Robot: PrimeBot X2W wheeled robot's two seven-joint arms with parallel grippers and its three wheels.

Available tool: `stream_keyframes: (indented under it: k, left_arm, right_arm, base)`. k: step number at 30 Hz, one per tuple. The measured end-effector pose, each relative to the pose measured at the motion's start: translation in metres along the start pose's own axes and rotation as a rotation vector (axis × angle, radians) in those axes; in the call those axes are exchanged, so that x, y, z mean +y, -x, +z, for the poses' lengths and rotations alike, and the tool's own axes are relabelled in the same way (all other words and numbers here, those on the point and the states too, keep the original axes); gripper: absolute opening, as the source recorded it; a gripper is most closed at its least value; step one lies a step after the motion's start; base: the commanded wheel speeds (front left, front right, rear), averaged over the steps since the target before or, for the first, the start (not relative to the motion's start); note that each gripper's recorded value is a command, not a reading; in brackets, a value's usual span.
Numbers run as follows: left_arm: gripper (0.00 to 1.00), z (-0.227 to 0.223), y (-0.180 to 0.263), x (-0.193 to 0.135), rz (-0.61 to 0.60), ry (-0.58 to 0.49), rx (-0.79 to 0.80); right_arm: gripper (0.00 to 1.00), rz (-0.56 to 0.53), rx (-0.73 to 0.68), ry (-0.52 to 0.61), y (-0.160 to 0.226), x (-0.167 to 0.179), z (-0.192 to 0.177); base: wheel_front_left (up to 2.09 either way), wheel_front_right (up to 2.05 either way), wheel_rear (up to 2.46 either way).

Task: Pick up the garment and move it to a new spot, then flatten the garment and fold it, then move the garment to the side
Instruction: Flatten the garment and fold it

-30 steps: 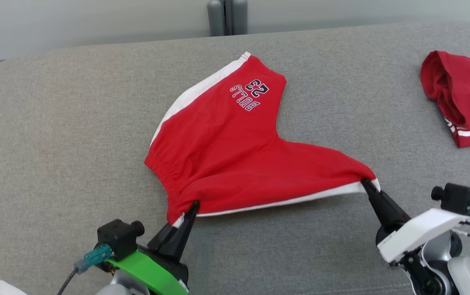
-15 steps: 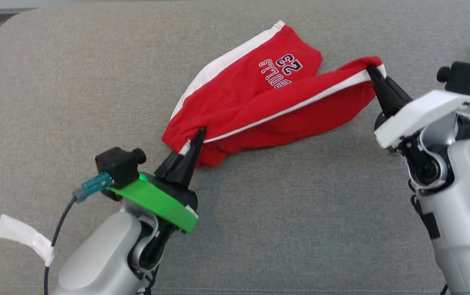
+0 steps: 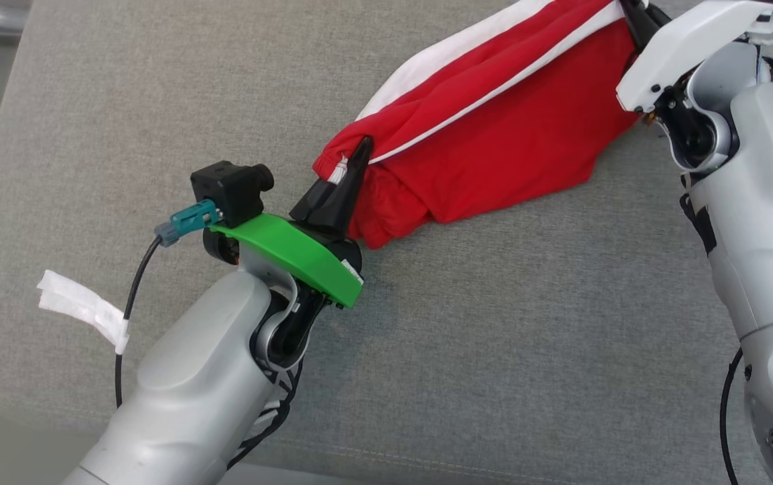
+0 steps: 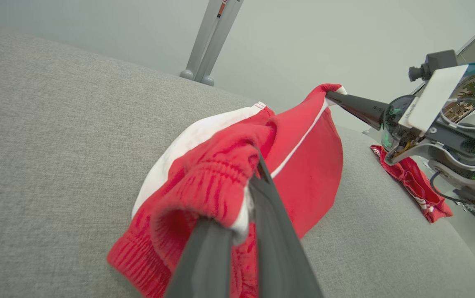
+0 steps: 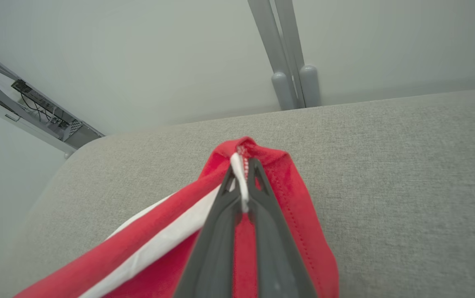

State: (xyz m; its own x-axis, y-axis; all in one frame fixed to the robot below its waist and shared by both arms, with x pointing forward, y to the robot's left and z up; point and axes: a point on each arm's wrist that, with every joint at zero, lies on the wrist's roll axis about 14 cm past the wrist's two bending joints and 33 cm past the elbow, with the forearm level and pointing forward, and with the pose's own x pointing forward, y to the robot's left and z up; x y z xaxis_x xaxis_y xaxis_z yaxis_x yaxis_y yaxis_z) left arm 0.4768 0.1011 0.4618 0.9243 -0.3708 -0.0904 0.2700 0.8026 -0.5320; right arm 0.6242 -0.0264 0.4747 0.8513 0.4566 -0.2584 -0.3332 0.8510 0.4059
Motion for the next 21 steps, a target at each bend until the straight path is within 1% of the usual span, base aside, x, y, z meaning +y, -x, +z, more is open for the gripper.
stream_keyframes:
  k: [4,9,10,11,12,13,16,19,21]
  left_arm:
    - [0.0,-0.004,-0.003,0.01,0.026,0.007,0.013]
    - [0.0,-0.005,-0.005,0.022,0.058,0.014,0.021]
    - [0.0,-0.007,-0.004,0.023,0.06,0.012,0.026]
    - [0.24,-0.007,-0.004,0.023,0.06,0.009,0.029]
    - [0.63,-0.007,-0.005,0.023,0.055,0.0,0.03]
    - [1.0,-0.006,-0.005,0.022,0.05,-0.014,0.031]
    - [1.0,0.002,-0.005,0.02,0.04,-0.06,0.012]
    - [1.0,0.009,-0.001,0.017,0.03,-0.094,-0.011]
    - [1.0,0.014,0.006,0.02,0.044,-0.111,-0.031]
  right_arm:
    - [0.0,0.006,0.012,0.022,-0.023,0.005,-0.006]
    - [0.0,0.007,0.035,0.03,-0.042,0.008,-0.017]
    - [0.05,0.007,0.046,0.038,-0.045,0.008,-0.021]
    - [0.52,0.009,0.045,0.043,-0.047,0.009,-0.022]
    - [1.0,0.01,0.04,0.047,-0.049,0.01,-0.023]
    - [1.0,0.01,0.043,0.049,-0.05,0.011,-0.025]
    - [1.0,0.005,0.04,0.056,-0.048,0.011,-0.025]
    - [1.0,-0.002,0.035,0.086,-0.043,0.007,-0.02]
    - [1.0,-0.014,0.03,0.108,-0.037,0.001,-0.017]
  base:
    - [0.0,0.0,0.0]
    - [0.0,0.0,0.0]
    - [0.0,0.0,0.0]
    - [0.0,0.0,0.0]
    - [0.0,0.0,0.0]
    - [0.0,0.0,0.0]
    - [0.0,0.0,0.0]
    - [0.0,0.0,0.0]
    - [0.0,0.0,0.0]
